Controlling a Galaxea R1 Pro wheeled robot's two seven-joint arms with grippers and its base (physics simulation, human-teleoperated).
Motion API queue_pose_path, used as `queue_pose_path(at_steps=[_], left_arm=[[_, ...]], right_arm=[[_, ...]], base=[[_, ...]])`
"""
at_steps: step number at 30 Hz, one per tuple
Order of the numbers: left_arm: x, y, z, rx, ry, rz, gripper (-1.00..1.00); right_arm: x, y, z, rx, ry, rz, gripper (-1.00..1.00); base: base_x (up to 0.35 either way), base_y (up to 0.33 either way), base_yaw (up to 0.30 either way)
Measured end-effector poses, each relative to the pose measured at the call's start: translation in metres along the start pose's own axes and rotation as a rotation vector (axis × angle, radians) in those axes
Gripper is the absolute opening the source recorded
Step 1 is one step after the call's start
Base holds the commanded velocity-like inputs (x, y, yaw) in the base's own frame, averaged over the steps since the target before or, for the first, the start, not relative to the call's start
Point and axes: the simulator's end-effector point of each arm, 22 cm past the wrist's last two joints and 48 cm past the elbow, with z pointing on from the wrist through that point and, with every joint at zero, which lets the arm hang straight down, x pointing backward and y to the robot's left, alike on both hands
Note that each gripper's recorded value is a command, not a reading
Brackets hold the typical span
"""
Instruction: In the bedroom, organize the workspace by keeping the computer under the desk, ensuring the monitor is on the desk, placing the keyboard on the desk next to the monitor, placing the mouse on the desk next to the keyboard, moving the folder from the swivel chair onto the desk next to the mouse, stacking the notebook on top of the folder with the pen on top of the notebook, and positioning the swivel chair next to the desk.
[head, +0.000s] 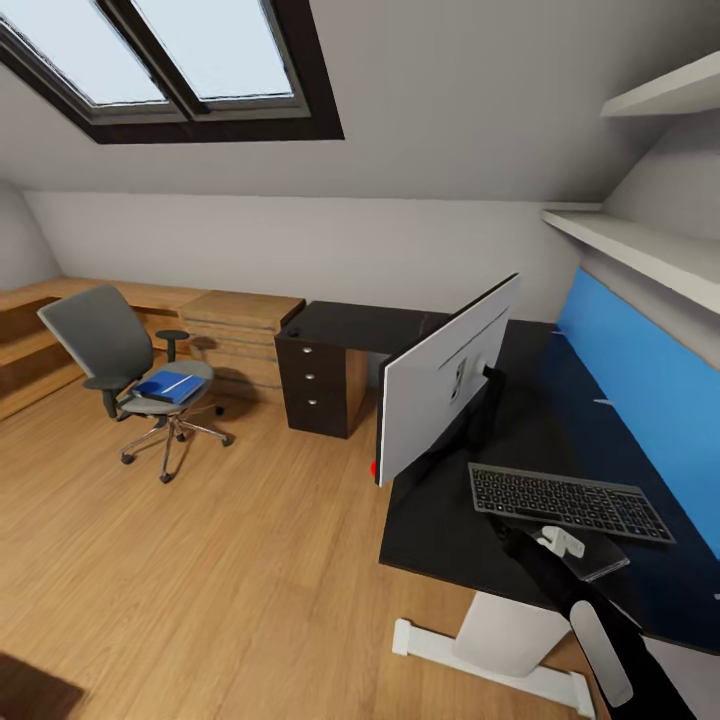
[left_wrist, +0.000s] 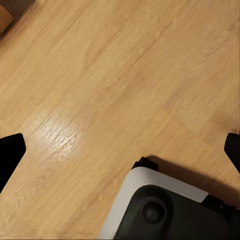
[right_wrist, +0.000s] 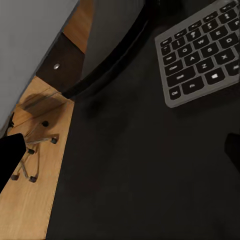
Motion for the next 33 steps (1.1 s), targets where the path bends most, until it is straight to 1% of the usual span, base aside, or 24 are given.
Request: queue_pose_path(at_steps=[2,4,5,7,13,15,17,18,19,23,24,27,28,29,31,33], left_arm=[[0.004,0.002,-0.002,-0.002,0.009,0.003,1.00],[0.008,0.002,-0.005,-0.004,0.018,0.004,1.00],[0.010,0.002,-0.006,-0.004,0.021,0.004,1.00],[0.011,0.002,-0.008,-0.004,0.024,0.004,1.00],[0.012,0.003,-0.013,-0.005,0.028,0.004,1.00],[0.013,0.002,-0.014,-0.004,0.030,0.003,1.00],[0.014,0.000,-0.014,-0.002,0.030,0.004,1.00],[0.014,0.000,-0.014,-0.001,0.030,0.006,1.00],[0.014,0.000,-0.014,0.000,0.030,0.013,1.00],[0.015,-0.001,-0.014,0.003,0.031,0.028,1.00],[0.020,0.000,-0.015,0.002,0.040,0.041,1.00],[0.023,-0.001,-0.015,0.002,0.045,0.045,1.00],[0.025,-0.003,-0.016,0.004,0.049,0.044,1.00],[0.026,-0.004,-0.016,0.005,0.050,0.043,1.00],[0.028,-0.006,-0.017,0.007,0.052,0.042,1.00],[0.028,-0.007,-0.017,0.008,0.054,0.041,1.00]], right_arm=[[-0.003,0.002,-0.005,-0.002,-0.010,-0.009,1.00],[-0.008,0.004,-0.012,-0.003,-0.036,-0.032,1.00],[-0.013,0.006,-0.016,-0.004,-0.056,-0.051,1.00],[-0.018,0.008,-0.020,-0.003,-0.075,-0.072,1.00],[-0.028,0.011,-0.029,0.003,-0.109,-0.113,1.00],[-0.030,0.008,-0.030,0.021,-0.117,-0.123,1.00],[-0.044,-0.003,-0.033,0.086,-0.159,-0.136,1.00],[-0.049,-0.006,-0.034,0.103,-0.174,-0.142,1.00],[-0.059,-0.011,-0.037,0.137,-0.207,-0.156,1.00],[-0.077,-0.019,-0.043,0.200,-0.270,-0.208,1.00],[-0.086,-0.026,-0.048,0.250,-0.299,-0.288,1.00],[-0.089,-0.032,-0.049,0.286,-0.301,-0.340,1.00],[-0.094,-0.039,-0.050,0.334,-0.306,-0.380,1.00],[-0.100,-0.043,-0.051,0.365,-0.312,-0.403,1.00],[-0.113,-0.048,-0.050,0.422,-0.326,-0.437,1.00],[-0.125,-0.052,-0.047,0.475,-0.329,-0.461,1.00]], base=[[0.000,0.000,0.000],[0.000,0.000,0.000],[0.000,0.000,0.000],[0.000,0.000,0.000],[0.000,0.000,0.000],[0.000,0.000,0.000],[0.000,0.000,0.000],[0.000,0.000,0.000],[0.000,0.000,0.000],[0.043,-0.023,0.000],[0.193,-0.112,0.000],[0.230,-0.149,0.000],[0.249,-0.183,0.000],[0.248,-0.194,0.000],[0.231,-0.193,0.000],[0.170,-0.145,0.000]])
